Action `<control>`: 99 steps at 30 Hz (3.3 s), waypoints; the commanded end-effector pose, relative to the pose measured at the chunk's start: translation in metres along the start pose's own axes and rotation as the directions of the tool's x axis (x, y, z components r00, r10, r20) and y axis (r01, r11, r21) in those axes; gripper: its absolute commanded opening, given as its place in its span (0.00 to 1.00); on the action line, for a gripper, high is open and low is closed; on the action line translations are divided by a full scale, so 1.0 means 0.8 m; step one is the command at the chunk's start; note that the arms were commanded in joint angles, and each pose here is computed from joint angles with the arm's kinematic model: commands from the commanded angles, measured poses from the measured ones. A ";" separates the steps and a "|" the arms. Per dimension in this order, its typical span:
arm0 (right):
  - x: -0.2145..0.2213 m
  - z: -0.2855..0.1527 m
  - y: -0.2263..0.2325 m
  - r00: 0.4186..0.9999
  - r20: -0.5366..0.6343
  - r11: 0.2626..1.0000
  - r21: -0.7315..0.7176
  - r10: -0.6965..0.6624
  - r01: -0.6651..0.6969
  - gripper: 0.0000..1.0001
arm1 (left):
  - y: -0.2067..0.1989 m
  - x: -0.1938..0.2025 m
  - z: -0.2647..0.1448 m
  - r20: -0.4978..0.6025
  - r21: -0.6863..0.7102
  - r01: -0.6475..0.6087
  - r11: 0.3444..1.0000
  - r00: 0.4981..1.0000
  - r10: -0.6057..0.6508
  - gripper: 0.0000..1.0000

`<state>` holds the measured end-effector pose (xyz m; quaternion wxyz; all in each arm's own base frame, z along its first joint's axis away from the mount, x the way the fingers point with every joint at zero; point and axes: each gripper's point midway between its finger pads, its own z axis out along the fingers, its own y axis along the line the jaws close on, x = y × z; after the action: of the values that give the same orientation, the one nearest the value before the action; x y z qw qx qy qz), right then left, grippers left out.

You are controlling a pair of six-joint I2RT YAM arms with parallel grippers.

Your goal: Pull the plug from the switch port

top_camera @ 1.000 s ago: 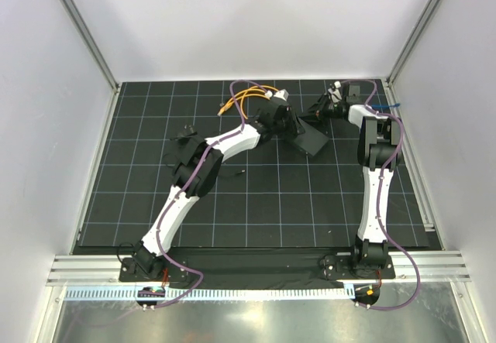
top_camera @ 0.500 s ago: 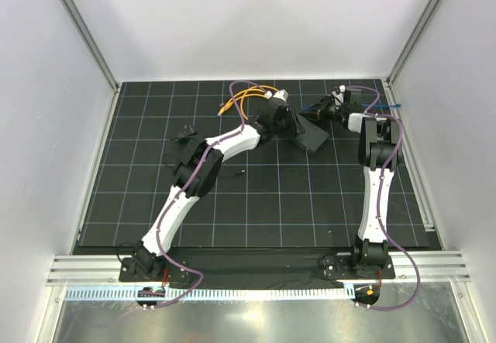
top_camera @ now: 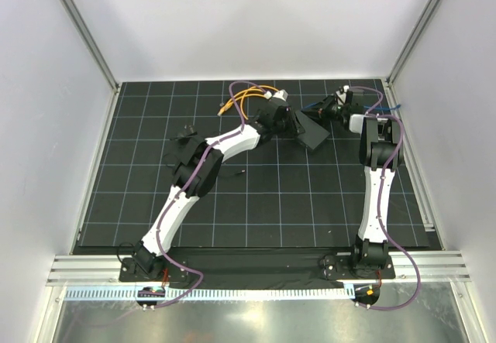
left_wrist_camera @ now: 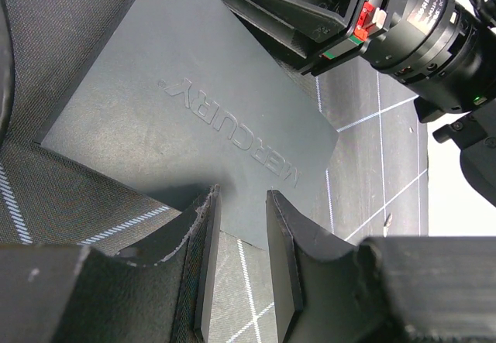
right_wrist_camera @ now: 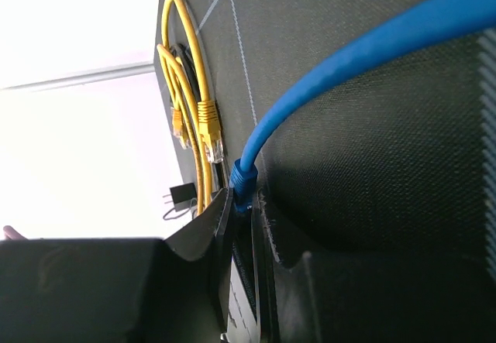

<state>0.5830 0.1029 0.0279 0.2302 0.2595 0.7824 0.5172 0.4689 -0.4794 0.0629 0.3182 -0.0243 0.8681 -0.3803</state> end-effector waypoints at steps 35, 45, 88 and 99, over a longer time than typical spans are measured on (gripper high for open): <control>0.003 -0.030 0.015 0.972 0.144 0.982 0.046 -0.188 0.183 0.01 | 0.054 0.073 0.006 -0.157 -0.240 0.115 0.964 0.975 -0.156 0.24; -0.002 -0.027 -0.014 0.970 0.234 0.994 0.067 0.064 -0.082 0.01 | 0.066 0.077 0.021 -0.168 -0.260 0.120 0.958 0.972 -0.167 0.25; 0.139 -0.143 0.326 0.720 0.208 0.748 0.121 -0.661 0.652 0.01 | -0.050 -0.065 -0.310 0.103 -0.202 -0.152 0.968 0.979 0.175 0.44; 0.246 -0.054 0.364 0.756 0.082 0.759 0.131 -0.650 0.638 0.01 | 0.015 -0.068 -0.440 0.236 -0.321 -0.095 0.942 0.956 0.177 0.53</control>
<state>0.4437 0.2928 0.2974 0.4205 -0.0247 0.8210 0.3854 0.3172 -0.2633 0.2346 0.3994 -0.0391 0.8866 -0.2299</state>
